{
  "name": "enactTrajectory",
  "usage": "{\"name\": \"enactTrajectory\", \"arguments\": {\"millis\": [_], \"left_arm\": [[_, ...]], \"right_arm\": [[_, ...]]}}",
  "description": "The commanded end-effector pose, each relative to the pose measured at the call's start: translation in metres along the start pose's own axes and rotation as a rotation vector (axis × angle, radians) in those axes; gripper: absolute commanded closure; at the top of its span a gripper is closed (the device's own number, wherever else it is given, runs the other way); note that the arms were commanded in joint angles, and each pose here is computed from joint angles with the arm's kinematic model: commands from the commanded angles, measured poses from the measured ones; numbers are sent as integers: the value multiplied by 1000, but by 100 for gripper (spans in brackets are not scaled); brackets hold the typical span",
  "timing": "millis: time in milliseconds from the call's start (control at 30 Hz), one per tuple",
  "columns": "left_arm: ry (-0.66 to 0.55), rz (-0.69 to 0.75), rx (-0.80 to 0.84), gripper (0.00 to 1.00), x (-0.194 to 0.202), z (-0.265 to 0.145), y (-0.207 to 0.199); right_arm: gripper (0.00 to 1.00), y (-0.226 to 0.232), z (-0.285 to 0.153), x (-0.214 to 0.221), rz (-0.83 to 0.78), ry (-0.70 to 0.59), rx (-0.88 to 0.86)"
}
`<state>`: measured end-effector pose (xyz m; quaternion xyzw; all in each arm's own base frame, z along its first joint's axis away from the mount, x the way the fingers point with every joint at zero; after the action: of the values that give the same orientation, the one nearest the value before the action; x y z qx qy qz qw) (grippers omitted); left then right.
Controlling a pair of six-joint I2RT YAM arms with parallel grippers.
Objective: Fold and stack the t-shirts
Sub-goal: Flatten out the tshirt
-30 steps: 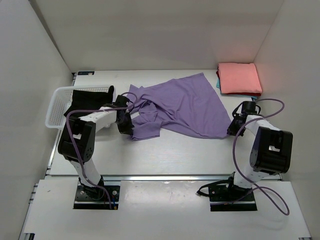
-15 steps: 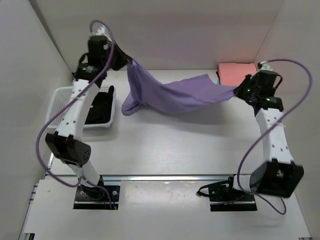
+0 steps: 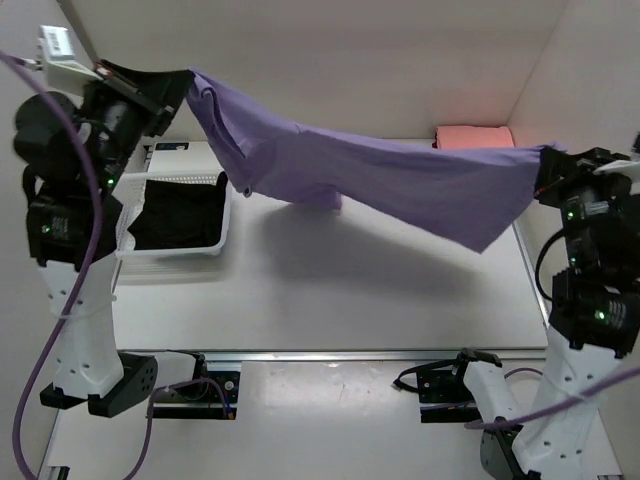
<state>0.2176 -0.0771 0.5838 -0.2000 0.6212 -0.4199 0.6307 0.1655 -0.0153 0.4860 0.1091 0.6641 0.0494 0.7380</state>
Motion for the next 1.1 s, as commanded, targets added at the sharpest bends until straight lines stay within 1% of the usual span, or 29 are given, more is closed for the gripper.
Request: {"name": "enactTrajectory", "arguments": {"millis": [0, 67, 167, 200, 300, 333, 367, 400, 433, 467, 500, 533, 600, 633, 667, 700, 733, 767, 800, 867, 933, 967, 1033, 1067], "left_arm": [[-28, -98, 78, 100, -12, -6, -27], [-1, -140, 109, 100, -6, 2, -29], [28, -170, 70, 100, 5, 29, -7], [26, -164, 69, 100, 7, 36, -3], [82, -131, 8, 100, 27, 88, 30], [93, -120, 19, 100, 28, 97, 31], [114, -139, -7, 100, 34, 119, 46], [168, -156, -34, 100, 47, 145, 66], [186, -158, 10, 100, 44, 152, 60], [209, -163, 17, 100, 47, 173, 68], [252, -184, -38, 100, 62, 198, 93], [235, -176, 11, 100, 53, 201, 81], [258, -232, 5, 100, 61, 226, 101], [249, -246, 16, 100, 58, 232, 110], [242, -263, 43, 100, 59, 237, 111], [235, -271, 43, 100, 57, 235, 110], [187, -257, 51, 100, 46, 234, 110], [164, -243, 76, 100, 40, 229, 100], [139, -232, 116, 100, 31, 224, 89], [61, -215, 181, 100, 5, 209, 70], [-7, -202, 226, 100, -17, 185, 48], [-20, -198, 230, 100, -22, 180, 47], [-58, -154, 222, 100, -30, 159, 35], [-38, -110, 204, 100, -21, 157, 38]], "right_arm": [[100, 12, -12, -35, -34, -104, -32], [100, 15, -3, -32, -35, -77, -42], [100, 9, 30, -14, 3, -9, -35], [100, 9, 37, -10, 22, 9, -62], [100, 6, 79, 21, 73, 112, -80], [100, 4, 87, 29, 88, 134, -69], [100, 4, 103, 40, 98, 166, -75], [100, -2, 110, 47, 116, 189, -66], [100, -3, 126, 54, 137, 213, -78], [100, -7, 141, 60, 148, 227, -74], [100, -12, 159, 74, 163, 270, -63], [100, -10, 167, 71, 159, 263, -78], [100, -7, 188, 67, 136, 263, -95], [100, -6, 201, 63, 113, 256, -102], [100, -3, 212, 54, 95, 228, -102], [99, -3, 222, 57, 91, 239, -99], [100, 0, 224, 36, 86, 188, -116], [100, 2, 230, 23, 82, 151, -125], [100, 4, 233, 22, 76, 146, -130], [100, 7, 227, -9, 39, 54, -125], [100, 5, 217, -19, 39, 34, -121], [100, 3, 216, -18, 50, 37, -118], [100, -3, 212, -11, 51, 63, -107], [100, -5, 207, -2, 55, 92, -100]]}}
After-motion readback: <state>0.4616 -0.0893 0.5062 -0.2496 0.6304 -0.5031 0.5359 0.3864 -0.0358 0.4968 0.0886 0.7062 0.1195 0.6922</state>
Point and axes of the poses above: each gripper's point midway between its finger pads, its own z axis out along the fingers, its own y axis along the line the jaws close on, x = y × z, the point moved 9 cm from there along -z, back along the fingers, and after that the axes turned 3 degrees about -z, right-handed, at the moved point
